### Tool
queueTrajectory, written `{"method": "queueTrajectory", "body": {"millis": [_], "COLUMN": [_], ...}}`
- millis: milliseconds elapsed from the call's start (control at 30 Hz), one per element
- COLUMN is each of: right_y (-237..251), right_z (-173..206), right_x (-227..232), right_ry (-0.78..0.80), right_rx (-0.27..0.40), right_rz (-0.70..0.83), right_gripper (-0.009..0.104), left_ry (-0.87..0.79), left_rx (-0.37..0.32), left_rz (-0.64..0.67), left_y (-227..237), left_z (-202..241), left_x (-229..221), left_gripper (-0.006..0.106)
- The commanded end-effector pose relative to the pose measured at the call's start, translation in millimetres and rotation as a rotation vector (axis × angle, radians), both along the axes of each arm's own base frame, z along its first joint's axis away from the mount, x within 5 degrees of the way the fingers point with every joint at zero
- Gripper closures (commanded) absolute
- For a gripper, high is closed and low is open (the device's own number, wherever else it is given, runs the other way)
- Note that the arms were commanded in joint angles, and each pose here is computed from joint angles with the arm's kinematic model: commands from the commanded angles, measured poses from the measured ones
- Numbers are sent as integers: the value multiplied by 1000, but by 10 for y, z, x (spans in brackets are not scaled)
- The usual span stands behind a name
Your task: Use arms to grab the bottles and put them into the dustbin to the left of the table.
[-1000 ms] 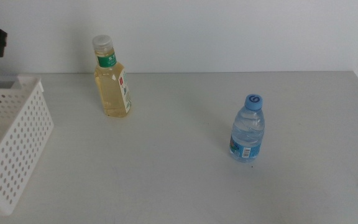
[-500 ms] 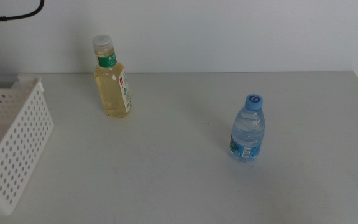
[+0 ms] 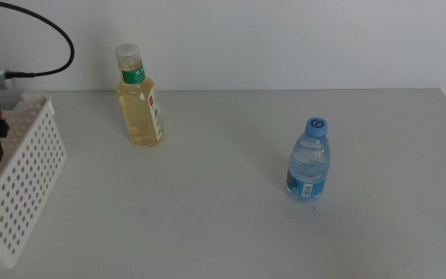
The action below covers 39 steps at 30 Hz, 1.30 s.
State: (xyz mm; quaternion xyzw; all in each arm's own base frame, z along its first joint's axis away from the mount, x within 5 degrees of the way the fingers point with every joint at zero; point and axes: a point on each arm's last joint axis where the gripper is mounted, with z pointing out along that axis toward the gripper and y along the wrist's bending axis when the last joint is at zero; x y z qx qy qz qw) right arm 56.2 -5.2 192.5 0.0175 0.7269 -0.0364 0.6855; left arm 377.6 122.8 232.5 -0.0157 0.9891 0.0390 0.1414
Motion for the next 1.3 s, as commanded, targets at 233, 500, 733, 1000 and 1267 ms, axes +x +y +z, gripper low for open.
{"method": "queueTrajectory", "body": {"millis": [233, 500, 733, 1000, 1267], "right_y": [9, 9, 9, 9, 9], "right_z": [107, 107, 107, 107, 107], "right_x": [-19, -19, -19, -19, -19], "right_ry": [-99, -99, -99, -99, -99], "right_rx": [-26, -26, -26, -26, -26], "right_rz": [7, 7, 7, 7, 7], "right_gripper": [1, 1, 1, 1, 1], "left_ry": [-84, -82, -76, -166, -331], "left_rx": [17, 6, 4, 47, 39], "left_rz": [0, 3, 0, -39, -79], "left_y": [-7, -19, -26, -190, -712], "left_z": [156, 143, 179, 669, 1312], "left_x": [80, 78, 60, 26, -121], "left_gripper": [90, 77, 22, 20, 20]}}
